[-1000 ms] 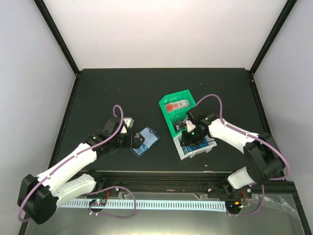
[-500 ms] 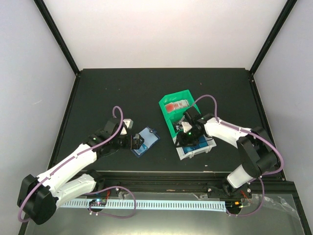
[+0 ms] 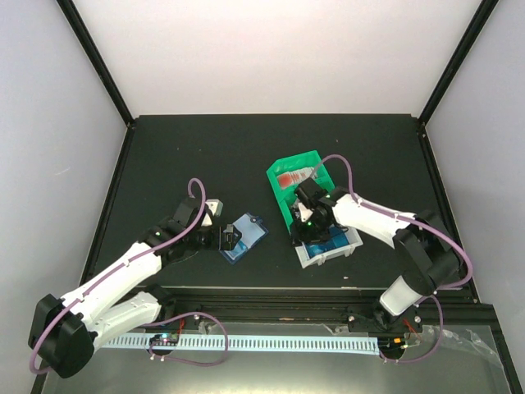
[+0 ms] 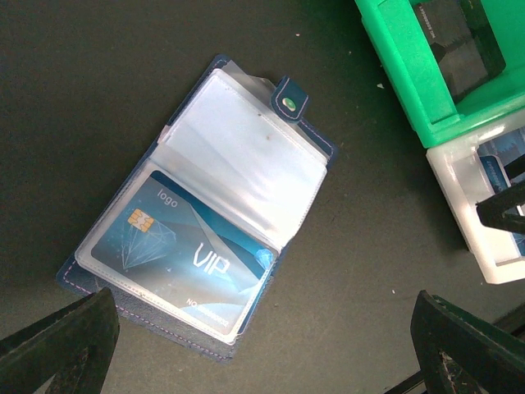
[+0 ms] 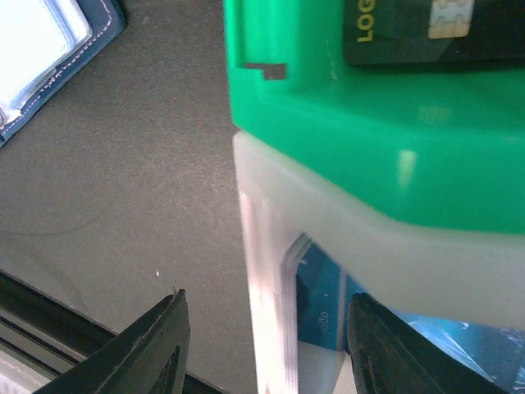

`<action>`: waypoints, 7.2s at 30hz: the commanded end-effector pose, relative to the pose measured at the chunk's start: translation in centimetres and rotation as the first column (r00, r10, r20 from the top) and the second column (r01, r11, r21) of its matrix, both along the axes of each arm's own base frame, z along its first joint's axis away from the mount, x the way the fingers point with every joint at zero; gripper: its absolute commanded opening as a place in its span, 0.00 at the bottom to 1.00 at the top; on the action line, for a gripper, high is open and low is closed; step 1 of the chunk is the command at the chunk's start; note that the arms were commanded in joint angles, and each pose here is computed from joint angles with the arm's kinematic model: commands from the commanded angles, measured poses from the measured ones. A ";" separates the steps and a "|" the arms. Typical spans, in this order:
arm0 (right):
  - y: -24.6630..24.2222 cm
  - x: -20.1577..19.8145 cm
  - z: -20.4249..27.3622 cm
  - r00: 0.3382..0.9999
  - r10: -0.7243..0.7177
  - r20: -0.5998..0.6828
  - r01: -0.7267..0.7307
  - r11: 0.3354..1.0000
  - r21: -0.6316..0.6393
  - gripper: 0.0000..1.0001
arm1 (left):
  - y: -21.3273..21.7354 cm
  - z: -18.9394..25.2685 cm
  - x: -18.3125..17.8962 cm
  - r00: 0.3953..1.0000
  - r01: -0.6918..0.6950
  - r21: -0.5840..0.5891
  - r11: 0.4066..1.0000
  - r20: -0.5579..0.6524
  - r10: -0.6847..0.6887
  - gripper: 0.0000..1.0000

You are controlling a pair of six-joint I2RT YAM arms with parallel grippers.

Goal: Put the credit cards into the card holder
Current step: Pick up the credit card from the storage box, then adjust the storage box at the center of the board.

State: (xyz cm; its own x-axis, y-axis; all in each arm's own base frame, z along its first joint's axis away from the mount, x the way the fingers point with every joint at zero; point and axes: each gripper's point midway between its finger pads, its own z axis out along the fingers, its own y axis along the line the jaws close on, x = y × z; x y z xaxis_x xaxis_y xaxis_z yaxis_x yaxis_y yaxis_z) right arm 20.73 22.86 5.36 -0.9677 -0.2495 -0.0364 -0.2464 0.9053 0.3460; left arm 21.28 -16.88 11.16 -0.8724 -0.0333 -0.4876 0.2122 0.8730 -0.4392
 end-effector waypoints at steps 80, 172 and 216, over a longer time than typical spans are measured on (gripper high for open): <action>0.5 -1.0 3.9 0.995 -0.058 0.079 0.064 0.995 -0.079 0.04 | 0.8 0.3 0.0 0.997 0.011 0.016 1.000 0.075 -0.012 0.99; 8.0 9.5 0.3 0.970 -0.020 0.244 0.031 0.999 -0.038 0.62 | 1.1 -2.7 2.6 0.877 -0.481 -0.363 0.798 -0.204 0.436 0.02; 11.9 11.2 4.7 0.925 -0.024 0.380 0.018 1.000 0.019 0.64 | 1.4 -4.2 2.2 0.864 -0.504 -0.372 0.779 -0.229 0.449 0.02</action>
